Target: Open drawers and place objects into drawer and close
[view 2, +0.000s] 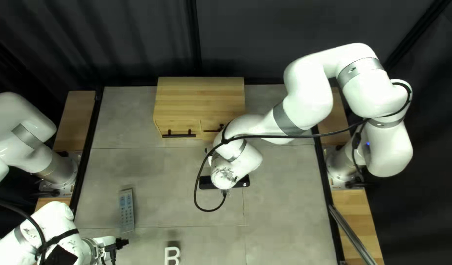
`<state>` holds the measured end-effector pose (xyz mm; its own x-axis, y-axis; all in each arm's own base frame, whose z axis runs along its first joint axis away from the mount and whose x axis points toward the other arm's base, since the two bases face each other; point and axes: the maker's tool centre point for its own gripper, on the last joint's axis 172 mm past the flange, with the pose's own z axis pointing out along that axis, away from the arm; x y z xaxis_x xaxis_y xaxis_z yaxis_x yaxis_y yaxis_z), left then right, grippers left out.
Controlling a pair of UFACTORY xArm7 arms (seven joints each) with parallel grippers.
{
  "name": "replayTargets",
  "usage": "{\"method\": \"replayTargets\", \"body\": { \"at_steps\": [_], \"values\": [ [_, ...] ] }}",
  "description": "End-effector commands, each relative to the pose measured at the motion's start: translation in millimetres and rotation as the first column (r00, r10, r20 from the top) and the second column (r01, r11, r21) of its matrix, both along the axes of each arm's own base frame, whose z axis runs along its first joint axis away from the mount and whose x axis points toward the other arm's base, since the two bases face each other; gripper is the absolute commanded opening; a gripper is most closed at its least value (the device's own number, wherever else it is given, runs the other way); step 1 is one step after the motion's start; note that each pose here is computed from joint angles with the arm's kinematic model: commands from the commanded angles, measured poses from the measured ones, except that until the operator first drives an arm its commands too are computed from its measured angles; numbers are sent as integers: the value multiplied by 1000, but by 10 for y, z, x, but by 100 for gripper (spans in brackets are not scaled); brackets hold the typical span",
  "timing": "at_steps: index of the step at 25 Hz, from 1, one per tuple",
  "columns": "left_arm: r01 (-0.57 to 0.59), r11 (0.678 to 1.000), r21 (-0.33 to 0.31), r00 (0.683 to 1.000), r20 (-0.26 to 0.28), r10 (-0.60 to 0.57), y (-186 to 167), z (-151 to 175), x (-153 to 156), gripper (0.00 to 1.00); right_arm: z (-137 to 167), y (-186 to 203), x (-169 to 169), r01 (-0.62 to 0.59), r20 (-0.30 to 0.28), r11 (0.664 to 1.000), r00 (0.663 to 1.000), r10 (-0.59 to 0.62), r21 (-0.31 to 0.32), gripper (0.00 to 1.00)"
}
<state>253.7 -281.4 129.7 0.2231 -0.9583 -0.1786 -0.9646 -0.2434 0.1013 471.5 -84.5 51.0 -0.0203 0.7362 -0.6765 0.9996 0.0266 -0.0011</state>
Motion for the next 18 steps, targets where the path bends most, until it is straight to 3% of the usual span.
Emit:
{"method": "replayTargets", "body": {
  "at_steps": [1, 18],
  "values": [
    [0, 1000, 0, 1000, 0, 0, 0, 0, 0, 100, -30, 26, 1, 0, -1, 1000, 1000, 0, 3, 40],
    [0, 1000, 0, 1000, 0, 0, 0, 0, 0, 100, -17, 108, 17, -6, 1, 1000, 1000, 6, 6, 41]
  ]
}}
